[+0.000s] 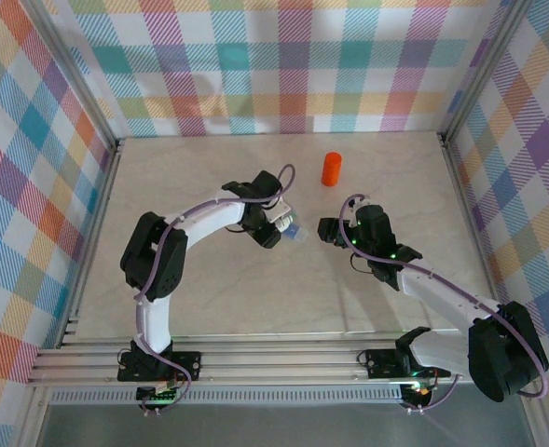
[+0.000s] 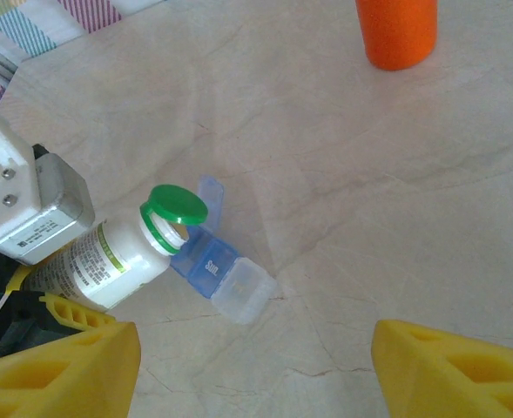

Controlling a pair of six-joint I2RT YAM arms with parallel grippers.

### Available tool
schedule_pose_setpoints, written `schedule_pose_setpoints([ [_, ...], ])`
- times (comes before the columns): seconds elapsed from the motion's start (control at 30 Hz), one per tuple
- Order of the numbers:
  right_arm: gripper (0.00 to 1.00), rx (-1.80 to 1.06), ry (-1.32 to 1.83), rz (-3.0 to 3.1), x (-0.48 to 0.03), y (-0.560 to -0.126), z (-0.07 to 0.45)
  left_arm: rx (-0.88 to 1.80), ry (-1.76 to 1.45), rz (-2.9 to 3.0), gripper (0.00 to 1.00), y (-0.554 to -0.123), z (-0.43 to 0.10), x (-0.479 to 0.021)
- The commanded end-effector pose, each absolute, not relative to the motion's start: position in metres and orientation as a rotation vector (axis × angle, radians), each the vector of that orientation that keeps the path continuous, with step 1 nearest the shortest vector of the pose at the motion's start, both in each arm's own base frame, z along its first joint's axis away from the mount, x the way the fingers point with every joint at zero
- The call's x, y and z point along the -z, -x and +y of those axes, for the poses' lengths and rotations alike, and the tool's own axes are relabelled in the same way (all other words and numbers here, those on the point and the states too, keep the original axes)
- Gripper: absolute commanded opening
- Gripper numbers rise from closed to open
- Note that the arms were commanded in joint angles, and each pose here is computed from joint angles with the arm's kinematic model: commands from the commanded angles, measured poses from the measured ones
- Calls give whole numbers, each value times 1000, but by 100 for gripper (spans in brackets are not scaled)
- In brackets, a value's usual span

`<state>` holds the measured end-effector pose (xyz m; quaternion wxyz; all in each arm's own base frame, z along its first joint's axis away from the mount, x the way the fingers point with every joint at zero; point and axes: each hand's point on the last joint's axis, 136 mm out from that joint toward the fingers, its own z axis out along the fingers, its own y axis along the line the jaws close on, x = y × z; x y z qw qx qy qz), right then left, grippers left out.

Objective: Sort the pills into containers

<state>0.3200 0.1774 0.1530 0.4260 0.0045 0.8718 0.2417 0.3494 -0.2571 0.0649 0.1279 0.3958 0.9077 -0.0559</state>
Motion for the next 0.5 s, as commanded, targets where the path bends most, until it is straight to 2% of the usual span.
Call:
schedule_pose_setpoints([
  [0.0,72,-627,-4,2149,-160,-322,179,126,-1218,2715,0,-342,-246,-63],
  [0.47,73,-641,2,2150,-162,-320,180,10,-1329,2811,0,-340,-235,-66],
])
